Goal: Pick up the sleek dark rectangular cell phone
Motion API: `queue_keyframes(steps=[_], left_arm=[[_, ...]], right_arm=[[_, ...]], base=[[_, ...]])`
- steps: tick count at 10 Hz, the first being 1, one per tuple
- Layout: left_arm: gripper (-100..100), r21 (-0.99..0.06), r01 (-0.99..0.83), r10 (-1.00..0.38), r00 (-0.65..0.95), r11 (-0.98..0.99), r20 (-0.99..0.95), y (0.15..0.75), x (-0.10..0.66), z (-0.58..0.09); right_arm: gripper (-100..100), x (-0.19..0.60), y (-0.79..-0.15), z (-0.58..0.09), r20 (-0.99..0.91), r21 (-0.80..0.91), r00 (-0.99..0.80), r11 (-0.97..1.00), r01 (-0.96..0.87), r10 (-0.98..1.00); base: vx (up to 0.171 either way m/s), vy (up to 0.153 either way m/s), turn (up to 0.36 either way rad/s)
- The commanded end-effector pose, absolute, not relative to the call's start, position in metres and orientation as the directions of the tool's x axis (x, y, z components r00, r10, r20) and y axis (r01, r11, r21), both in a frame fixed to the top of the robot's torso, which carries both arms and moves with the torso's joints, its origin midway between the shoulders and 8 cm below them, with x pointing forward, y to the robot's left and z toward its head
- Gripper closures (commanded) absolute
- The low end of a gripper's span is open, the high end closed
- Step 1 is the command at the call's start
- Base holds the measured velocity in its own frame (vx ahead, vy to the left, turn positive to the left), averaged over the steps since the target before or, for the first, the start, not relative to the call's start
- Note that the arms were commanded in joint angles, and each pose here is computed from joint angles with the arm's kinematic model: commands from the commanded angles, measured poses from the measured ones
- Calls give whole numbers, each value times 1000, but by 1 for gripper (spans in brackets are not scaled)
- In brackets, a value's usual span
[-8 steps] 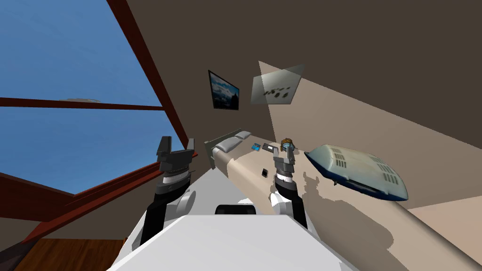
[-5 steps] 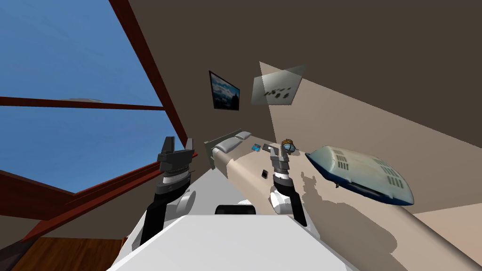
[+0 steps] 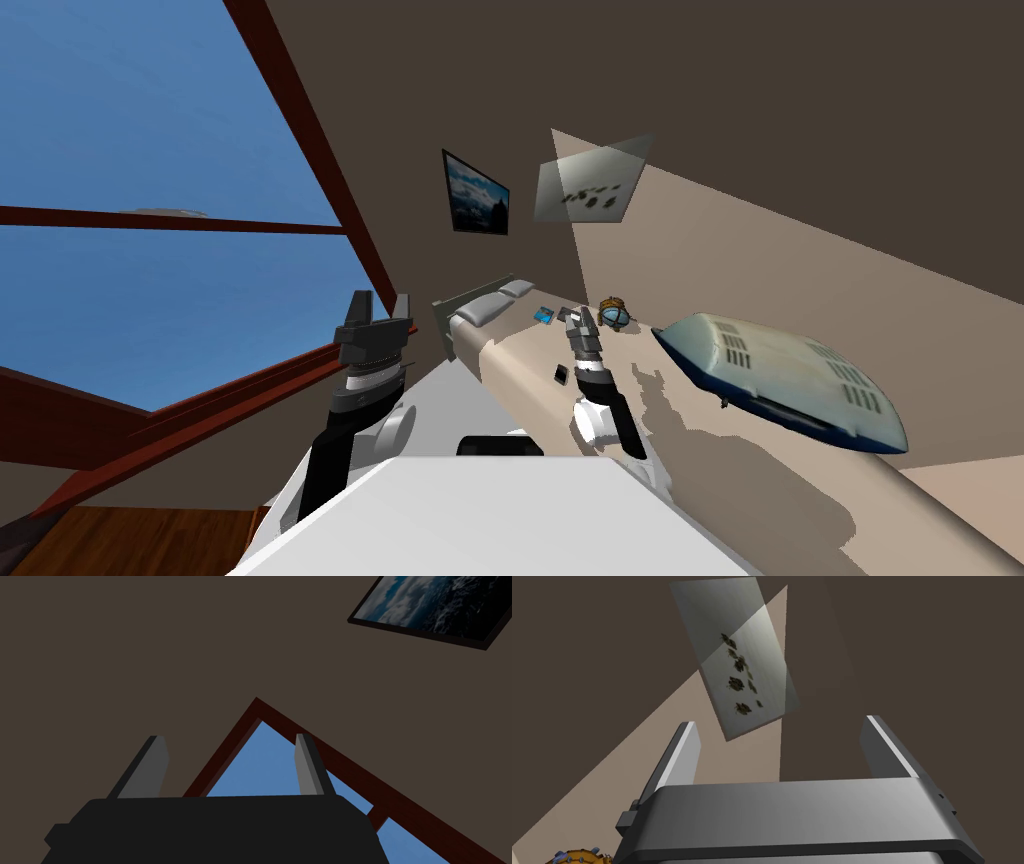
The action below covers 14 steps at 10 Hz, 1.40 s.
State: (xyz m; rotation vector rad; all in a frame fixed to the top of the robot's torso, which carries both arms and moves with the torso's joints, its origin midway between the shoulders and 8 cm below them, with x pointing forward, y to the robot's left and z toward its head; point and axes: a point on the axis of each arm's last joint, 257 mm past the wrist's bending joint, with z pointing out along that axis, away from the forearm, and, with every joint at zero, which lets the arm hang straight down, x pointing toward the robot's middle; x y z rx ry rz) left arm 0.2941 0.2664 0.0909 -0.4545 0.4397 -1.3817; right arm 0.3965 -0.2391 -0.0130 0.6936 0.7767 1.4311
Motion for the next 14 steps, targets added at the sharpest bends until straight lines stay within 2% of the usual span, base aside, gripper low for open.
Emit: queue_keyframes(steps=[1,14], left_arm=[[0,-548,826,-990,136,131,-31,266,294,91],[0,-548,826,-990,136,131,-31,266,294,91]], right_arm=[[-100,408,-235,-22,-67,835,-39,35,-549,997],[-100,473,-199,-87,-177,951,-190,118,-285,966]], base=[[35,-44,27],[37,-46,24]])
